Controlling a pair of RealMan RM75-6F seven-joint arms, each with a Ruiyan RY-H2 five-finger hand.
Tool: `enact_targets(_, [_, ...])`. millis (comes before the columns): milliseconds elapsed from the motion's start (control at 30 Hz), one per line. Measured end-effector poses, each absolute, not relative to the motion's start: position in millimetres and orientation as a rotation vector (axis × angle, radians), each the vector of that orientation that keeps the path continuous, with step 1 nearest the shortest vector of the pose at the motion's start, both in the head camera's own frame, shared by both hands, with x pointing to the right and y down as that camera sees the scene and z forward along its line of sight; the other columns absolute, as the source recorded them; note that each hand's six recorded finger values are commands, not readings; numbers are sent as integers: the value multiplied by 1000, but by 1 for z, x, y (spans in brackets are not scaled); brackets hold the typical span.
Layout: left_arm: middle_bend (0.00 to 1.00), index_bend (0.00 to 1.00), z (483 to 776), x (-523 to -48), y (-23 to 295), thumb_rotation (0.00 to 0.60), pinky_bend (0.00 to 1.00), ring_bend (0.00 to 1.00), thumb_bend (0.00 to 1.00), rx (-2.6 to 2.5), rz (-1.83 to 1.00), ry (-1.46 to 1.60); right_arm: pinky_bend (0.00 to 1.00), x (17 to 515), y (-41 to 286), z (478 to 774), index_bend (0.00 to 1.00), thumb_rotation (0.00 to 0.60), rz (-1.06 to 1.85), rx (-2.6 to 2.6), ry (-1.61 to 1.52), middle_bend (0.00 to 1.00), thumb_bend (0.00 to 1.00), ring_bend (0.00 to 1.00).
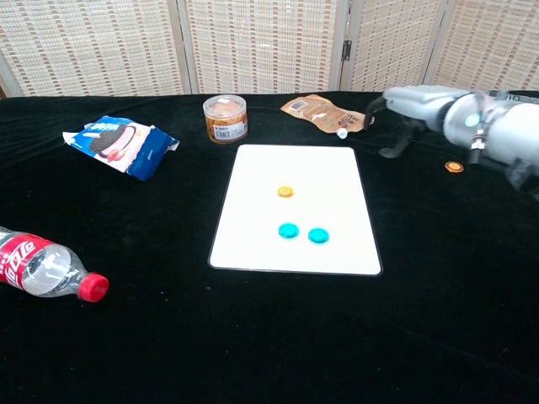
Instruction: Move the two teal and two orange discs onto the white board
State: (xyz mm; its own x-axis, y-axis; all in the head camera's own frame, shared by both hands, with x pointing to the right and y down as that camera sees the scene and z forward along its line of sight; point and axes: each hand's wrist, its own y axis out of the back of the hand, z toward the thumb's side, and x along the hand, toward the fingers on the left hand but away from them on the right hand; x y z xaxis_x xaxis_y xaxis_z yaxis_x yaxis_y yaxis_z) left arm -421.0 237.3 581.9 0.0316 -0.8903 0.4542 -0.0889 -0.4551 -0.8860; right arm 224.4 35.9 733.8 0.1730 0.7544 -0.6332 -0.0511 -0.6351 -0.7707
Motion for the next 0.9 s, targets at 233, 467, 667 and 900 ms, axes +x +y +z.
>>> enact_targets(233, [43,142,579,-417,235,600,0,62,252,-1631,-1475,1011,0,289,42,741,309,600,1661,-1736,-721,136,452,0])
enact_targets(467, [43,142,578,-414,234,600,0,62,252,-1627,-1474,1003,0,316,41,755,329,600,1736,-1704,-727,136,452,0])
enact_targets(667, [43,142,579,-414,235,600,0,62,253,-1627,-1483,997,0,327,38,768,346,600,1786,-1680,-720,137,452,0])
enact_targets(900, [43,142,580,-413,235,600,0,62,252,-1635,-1487,995,0,336,37,780,368,600,1833,-1668,-719,138,452,0])
